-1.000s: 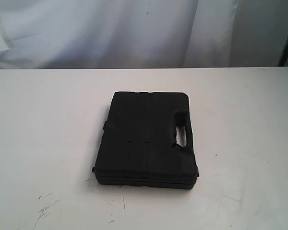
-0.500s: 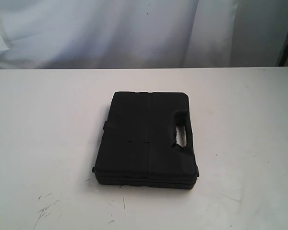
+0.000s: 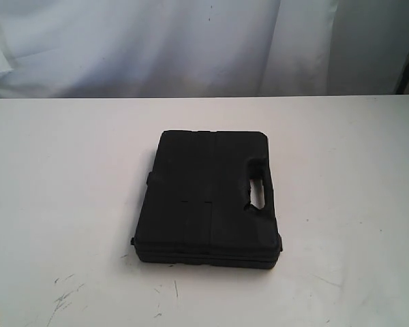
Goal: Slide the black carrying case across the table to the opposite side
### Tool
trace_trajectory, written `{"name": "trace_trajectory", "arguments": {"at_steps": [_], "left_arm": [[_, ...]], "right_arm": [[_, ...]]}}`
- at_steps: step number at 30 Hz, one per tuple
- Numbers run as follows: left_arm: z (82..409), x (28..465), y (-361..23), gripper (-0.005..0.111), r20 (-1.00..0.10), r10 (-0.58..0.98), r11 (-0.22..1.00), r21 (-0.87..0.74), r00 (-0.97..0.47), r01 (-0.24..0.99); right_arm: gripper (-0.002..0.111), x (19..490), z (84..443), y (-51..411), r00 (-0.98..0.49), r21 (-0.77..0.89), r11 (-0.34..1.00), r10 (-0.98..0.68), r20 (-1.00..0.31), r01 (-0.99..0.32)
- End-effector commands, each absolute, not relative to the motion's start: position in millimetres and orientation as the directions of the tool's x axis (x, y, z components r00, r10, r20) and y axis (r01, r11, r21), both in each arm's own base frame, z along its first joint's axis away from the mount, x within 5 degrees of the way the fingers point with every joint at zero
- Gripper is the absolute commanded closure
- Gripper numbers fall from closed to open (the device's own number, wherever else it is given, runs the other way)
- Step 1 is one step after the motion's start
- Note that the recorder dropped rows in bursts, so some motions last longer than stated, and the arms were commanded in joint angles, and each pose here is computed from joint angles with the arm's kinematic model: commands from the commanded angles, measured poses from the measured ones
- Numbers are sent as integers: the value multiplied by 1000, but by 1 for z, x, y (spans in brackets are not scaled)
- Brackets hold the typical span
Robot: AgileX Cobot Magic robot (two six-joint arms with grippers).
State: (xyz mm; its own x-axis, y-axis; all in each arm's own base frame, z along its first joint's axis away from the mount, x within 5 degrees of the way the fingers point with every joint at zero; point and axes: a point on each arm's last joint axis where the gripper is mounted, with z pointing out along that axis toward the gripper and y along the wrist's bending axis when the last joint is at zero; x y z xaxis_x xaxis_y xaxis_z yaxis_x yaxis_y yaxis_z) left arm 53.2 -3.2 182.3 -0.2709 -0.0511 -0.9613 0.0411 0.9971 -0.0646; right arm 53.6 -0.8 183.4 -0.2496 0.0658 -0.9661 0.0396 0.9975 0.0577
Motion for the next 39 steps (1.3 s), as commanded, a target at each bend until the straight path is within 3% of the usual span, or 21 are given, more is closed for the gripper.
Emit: {"name": "trace_trajectory", "arguments": {"at_steps": [1,15,21,25,29,39], "left_arm": [[182,53,-3,107,-965,-58,997,-70,-257,38],[182,53,-3,107,-965,-58,997,-70,-257,38],[182,53,-3,107,-965,-58,997,-70,-257,38],[182,53,-3,107,-965,-58,997,-70,-257,38],[182,53,-3,107,-965,-56,997,-68,-257,39],[182,53,-3,107,-965,-56,997,-68,-257,39]], "right_arm": [[108,54,183,-1,-245,55,998,64,-967,42],[108,54,183,-2,-239,33,999,42,-970,43],[108,52,234,-2,313,17,999,4,-950,38],[108,50,240,-2,382,17,999,1,-924,38],[108,41,255,-3,552,27,999,3,-834,35],[108,40,313,-3,524,34,999,10,-851,37]]}}
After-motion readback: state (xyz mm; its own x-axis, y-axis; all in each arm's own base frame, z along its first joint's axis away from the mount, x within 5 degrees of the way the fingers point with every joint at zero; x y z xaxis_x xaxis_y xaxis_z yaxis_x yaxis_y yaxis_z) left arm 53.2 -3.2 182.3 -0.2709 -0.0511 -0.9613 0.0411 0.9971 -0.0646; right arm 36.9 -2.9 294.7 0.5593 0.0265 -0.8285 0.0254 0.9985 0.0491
